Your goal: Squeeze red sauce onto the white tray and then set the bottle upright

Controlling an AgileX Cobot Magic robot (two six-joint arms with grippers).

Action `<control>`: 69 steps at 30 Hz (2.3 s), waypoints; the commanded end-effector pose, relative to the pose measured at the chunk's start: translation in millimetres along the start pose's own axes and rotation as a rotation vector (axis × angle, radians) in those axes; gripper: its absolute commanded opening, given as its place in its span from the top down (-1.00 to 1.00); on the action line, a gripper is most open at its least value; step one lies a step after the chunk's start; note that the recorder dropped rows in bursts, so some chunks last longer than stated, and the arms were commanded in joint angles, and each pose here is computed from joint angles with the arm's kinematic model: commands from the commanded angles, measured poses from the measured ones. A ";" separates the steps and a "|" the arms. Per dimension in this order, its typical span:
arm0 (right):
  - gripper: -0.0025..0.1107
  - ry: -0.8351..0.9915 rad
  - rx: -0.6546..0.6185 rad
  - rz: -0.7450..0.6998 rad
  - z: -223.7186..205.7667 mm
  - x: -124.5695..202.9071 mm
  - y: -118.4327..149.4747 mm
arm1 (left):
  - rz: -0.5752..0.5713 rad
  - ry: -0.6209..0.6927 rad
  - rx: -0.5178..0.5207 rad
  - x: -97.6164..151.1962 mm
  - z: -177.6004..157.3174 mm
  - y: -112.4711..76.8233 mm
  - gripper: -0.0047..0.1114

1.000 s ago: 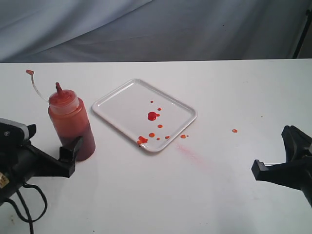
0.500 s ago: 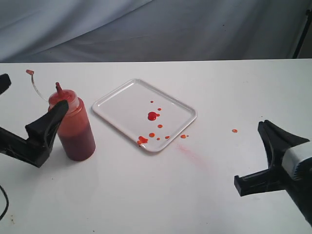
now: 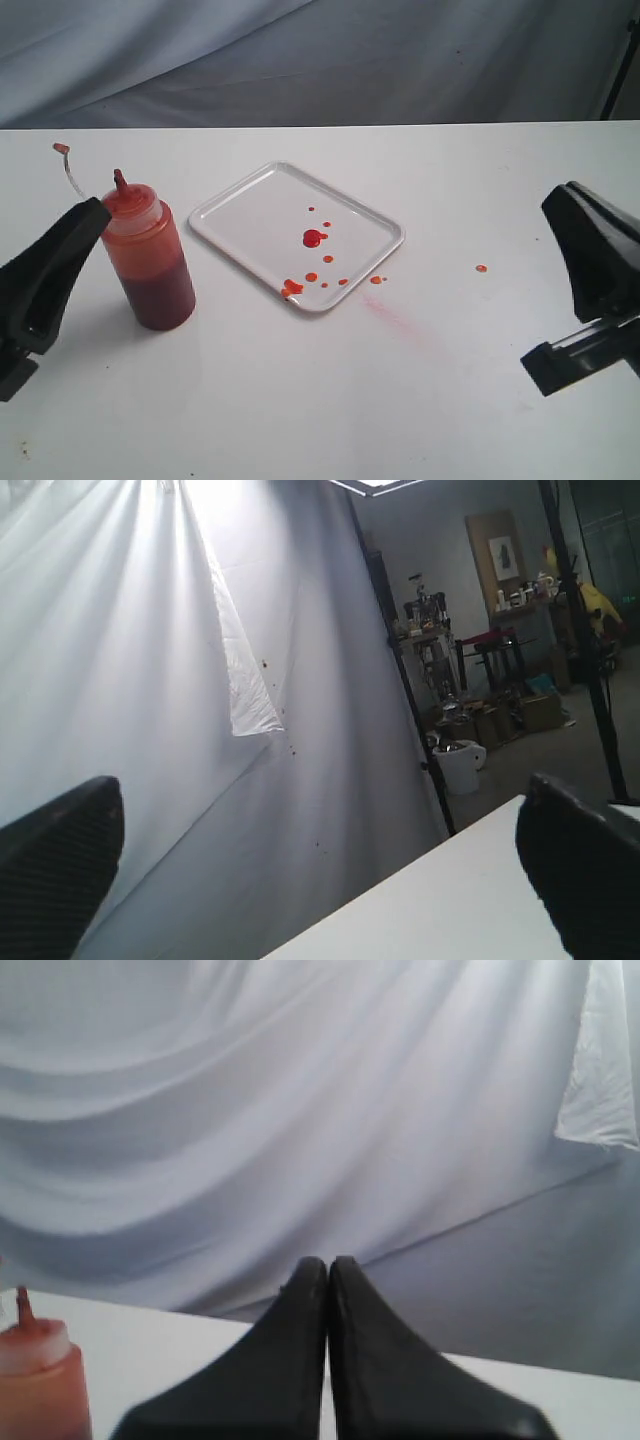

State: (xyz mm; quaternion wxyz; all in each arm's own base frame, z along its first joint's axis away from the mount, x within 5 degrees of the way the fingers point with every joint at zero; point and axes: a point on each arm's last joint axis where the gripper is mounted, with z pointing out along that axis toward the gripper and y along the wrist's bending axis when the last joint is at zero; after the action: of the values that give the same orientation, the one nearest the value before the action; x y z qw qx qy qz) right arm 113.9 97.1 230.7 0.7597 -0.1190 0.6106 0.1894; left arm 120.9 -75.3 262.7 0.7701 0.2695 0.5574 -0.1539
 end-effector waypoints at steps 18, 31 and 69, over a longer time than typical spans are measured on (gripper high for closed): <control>0.96 -0.124 0.029 -0.039 5.3 -33.9 -0.7 | -0.001 -0.208 -0.075 -18.4 -3.1 6.2 0.92; 0.96 -0.119 0.028 -0.037 5.4 -33.4 -0.6 | 0.006 -0.217 -0.077 -28.1 3.9 9.7 0.92; 0.96 -0.119 0.028 -0.037 5.4 -33.4 -0.6 | -0.096 0.244 -0.402 -3.7 -73.4 21.2 0.92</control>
State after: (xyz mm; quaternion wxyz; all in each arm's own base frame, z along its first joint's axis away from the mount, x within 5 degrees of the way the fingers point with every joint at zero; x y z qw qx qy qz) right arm 112.8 94.7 261.2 0.7948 -0.1135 0.5701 0.1744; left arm 83.0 -23.9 268.5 0.7381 0.1317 0.6588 -0.0617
